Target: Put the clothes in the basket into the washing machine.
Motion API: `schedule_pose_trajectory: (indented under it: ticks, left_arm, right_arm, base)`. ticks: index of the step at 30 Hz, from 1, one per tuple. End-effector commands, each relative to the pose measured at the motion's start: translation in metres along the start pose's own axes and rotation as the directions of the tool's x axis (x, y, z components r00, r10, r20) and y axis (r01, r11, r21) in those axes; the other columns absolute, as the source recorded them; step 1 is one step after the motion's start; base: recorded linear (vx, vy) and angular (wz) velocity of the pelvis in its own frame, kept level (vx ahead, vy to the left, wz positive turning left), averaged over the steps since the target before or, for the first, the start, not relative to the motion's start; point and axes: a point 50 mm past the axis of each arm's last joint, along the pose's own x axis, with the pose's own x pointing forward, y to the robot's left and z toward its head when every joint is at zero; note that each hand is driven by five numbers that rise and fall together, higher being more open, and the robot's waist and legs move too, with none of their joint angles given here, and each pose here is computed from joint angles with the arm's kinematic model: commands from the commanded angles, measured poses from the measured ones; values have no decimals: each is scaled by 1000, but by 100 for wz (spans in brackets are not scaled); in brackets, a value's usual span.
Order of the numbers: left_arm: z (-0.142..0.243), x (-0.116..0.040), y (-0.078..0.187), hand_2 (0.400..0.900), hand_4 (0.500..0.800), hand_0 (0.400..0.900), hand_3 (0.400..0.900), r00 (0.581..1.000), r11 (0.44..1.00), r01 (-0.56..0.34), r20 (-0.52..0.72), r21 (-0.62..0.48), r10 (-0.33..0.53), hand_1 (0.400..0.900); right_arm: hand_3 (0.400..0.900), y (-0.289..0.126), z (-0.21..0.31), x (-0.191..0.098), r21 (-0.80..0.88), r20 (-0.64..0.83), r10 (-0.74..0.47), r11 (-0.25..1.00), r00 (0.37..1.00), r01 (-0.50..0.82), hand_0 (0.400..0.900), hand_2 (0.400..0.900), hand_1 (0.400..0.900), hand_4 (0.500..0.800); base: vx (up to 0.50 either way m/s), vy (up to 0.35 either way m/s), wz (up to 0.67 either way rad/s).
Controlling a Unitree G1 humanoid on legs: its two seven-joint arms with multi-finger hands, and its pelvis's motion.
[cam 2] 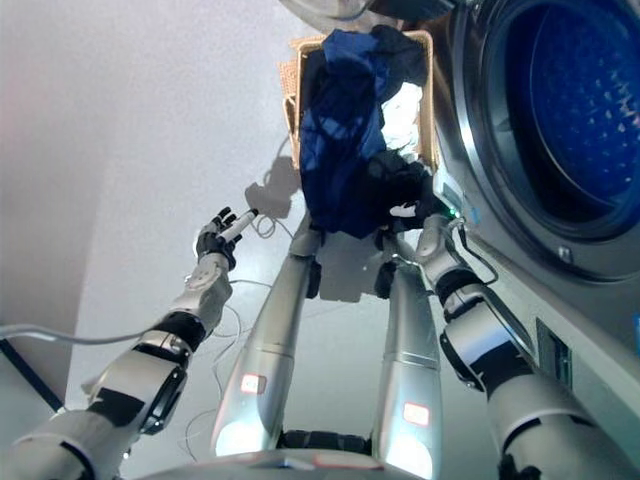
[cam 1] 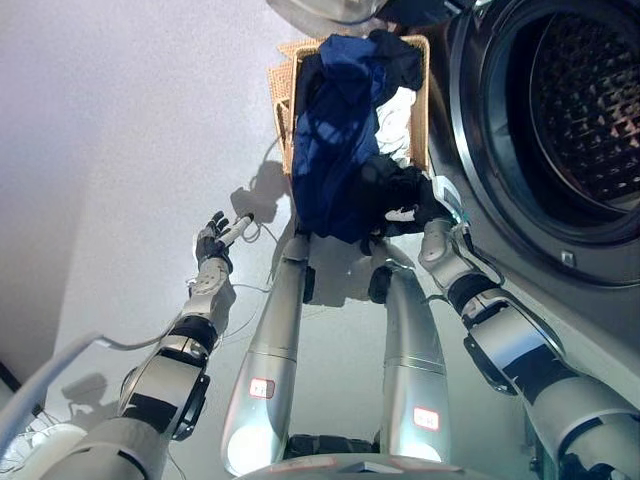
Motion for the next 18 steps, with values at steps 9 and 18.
schedule_pose_trajectory:
  ticks: [9, 18]
  left_arm:
    - [-32, -12, 12, 900, 800, 900, 900, 997, 998, -28, -73, -57, 24, 900]
    - [-37, -12, 12, 900, 800, 900, 900, 995, 998, -42, -98, -55, 37, 900]
  right_arm:
    - [400, -7, -34, -2, -152, -71, 104, 982, 992, -113, 400, 400, 400, 500]
    - [400, -11, -29, 1, -153, -43, 101, 982, 994, -106, 400, 400, 400, 500]
  base:
    - [-15, -4, -1]
    - [-4, 0, -1]
